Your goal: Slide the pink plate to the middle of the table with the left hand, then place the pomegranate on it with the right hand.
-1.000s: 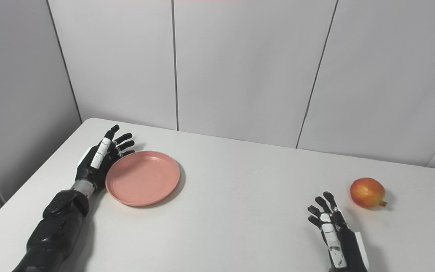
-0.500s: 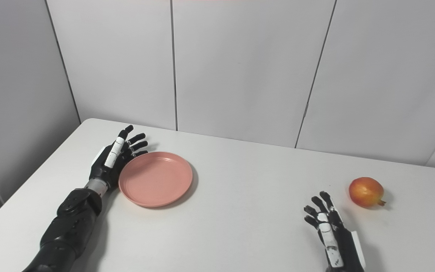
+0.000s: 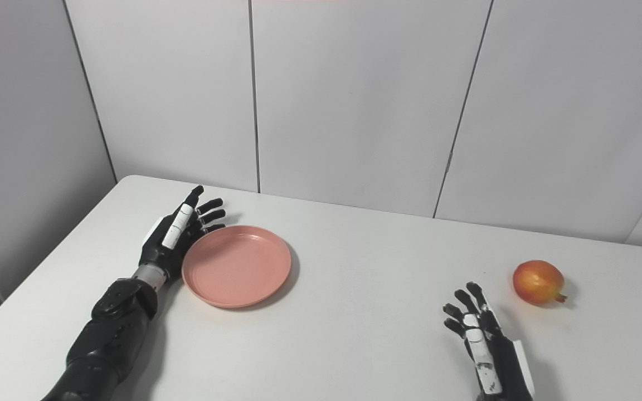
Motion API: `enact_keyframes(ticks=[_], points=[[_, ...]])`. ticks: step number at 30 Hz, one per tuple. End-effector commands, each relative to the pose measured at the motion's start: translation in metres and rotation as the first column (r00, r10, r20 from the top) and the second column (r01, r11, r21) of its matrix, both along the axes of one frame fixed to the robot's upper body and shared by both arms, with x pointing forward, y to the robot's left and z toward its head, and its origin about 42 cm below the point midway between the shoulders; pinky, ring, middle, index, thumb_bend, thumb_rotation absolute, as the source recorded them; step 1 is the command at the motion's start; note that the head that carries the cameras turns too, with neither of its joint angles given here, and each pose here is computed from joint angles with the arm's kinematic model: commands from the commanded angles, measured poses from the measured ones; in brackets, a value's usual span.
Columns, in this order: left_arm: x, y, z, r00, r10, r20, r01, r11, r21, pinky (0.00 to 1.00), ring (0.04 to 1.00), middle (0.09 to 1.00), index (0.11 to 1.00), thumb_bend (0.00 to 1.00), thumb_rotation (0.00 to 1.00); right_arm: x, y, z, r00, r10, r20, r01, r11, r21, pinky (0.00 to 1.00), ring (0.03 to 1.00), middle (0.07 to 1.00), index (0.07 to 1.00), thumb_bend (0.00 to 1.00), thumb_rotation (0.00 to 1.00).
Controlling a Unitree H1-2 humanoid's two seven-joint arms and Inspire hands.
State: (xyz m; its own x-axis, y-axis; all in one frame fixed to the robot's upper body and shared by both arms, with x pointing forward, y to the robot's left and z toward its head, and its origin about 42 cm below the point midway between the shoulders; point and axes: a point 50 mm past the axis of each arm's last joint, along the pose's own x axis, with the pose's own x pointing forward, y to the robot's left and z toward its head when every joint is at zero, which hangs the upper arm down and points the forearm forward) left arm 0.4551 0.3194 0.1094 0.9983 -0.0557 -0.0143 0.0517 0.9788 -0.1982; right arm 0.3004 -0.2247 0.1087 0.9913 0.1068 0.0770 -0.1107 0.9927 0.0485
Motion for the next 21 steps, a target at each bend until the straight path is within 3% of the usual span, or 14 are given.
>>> enact_keyframes(ticks=[1, 9, 21], points=[[0.001, -0.015, -0.006, 0.999, -0.019, -0.035, 0.018, 1.000, -0.001, 0.71, 0.808, 0.839, 0.954, 0.91, 0.70, -0.008, 0.007, -0.015, 0.998, 0.005, -0.065, -0.004, 1.000, 0.022, 0.82, 0.827, 0.897, 0.929, 0.76, 0.84], [0.002, -0.031, -0.004, 0.998, -0.055, -0.028, 0.055, 0.998, 0.000, 0.71, 0.808, 0.839, 0.952, 0.91, 0.70, -0.008, 0.011, -0.014, 0.998, 0.005, -0.068, -0.003, 1.000, 0.028, 0.82, 0.826, 0.900, 0.929, 0.79, 0.83], [0.003, -0.059, -0.005, 0.994, -0.106, -0.032, 0.106, 0.994, 0.020, 0.68, 0.783, 0.812, 0.952, 0.92, 0.71, -0.006, 0.017, -0.013, 0.997, 0.008, -0.073, -0.007, 1.000, 0.018, 0.81, 0.824, 0.906, 0.935, 0.75, 0.82]])
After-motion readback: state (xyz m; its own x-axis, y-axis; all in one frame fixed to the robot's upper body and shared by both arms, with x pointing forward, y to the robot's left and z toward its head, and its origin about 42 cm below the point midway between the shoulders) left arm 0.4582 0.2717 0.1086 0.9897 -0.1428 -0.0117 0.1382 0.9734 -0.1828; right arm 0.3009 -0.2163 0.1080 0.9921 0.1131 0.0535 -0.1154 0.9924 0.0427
